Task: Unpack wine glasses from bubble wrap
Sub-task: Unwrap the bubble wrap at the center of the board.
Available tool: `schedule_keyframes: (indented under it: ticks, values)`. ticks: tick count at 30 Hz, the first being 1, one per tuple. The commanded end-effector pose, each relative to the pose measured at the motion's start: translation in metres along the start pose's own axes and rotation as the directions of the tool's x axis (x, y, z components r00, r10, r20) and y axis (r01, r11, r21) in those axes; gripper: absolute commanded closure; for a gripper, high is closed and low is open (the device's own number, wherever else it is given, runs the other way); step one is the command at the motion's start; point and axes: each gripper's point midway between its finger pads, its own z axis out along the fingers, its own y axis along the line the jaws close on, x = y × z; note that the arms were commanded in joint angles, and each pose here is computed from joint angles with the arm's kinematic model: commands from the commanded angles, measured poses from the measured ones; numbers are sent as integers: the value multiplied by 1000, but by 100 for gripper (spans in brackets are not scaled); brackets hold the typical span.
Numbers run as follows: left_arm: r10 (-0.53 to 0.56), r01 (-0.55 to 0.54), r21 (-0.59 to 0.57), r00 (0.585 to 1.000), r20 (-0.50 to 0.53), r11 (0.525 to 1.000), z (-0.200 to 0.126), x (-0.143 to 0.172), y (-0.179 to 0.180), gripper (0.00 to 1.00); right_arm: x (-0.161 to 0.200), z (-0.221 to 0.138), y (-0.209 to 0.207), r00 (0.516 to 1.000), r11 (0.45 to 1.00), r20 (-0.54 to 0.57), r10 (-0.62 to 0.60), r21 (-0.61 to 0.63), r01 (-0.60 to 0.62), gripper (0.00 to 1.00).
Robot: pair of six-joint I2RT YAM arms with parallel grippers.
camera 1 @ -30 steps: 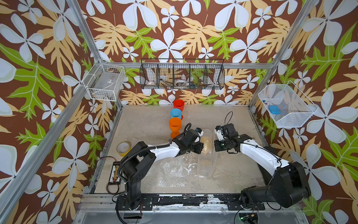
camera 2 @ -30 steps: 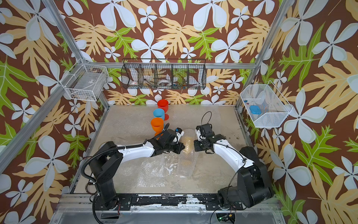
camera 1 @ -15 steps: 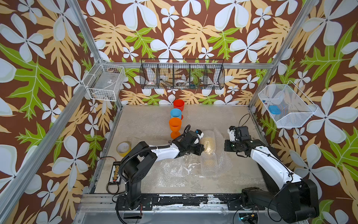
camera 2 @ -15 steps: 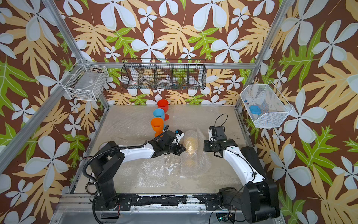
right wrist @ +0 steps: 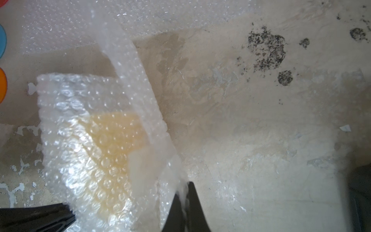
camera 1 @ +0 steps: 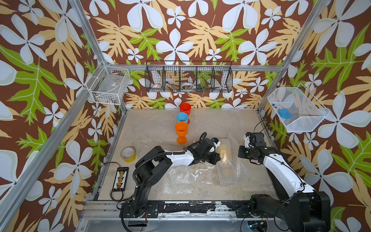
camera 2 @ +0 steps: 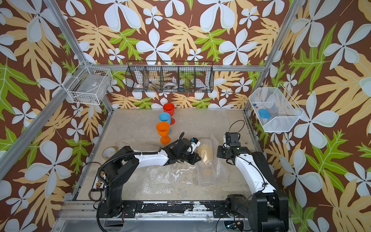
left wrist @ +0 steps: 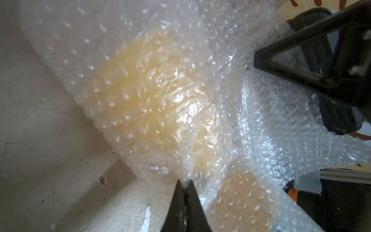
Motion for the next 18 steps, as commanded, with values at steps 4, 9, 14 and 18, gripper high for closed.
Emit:
schedule_keyframes:
  ticks: [4, 9, 14, 18]
  values:
    - [-8, 8, 7, 1000, -5, 1000, 6, 1, 2, 100, -5, 2, -7, 1000, 1000, 12, 5, 24, -5, 94]
    - [-6, 6, -5, 1000, -14, 1000, 8, 3, 5, 92, -3, 6, -12, 1000, 999, 6, 17, 32, -17, 94]
    - [16, -16, -43, 1000, 4, 999, -3, -2, 6, 79, -6, 3, -14, 1000, 999, 16, 21, 42, -21, 93]
    - [28, -26, -60, 999, 38, 998, -19, -12, 6, 74, -9, 0, -17, 999, 998, 27, 29, 52, -31, 93]
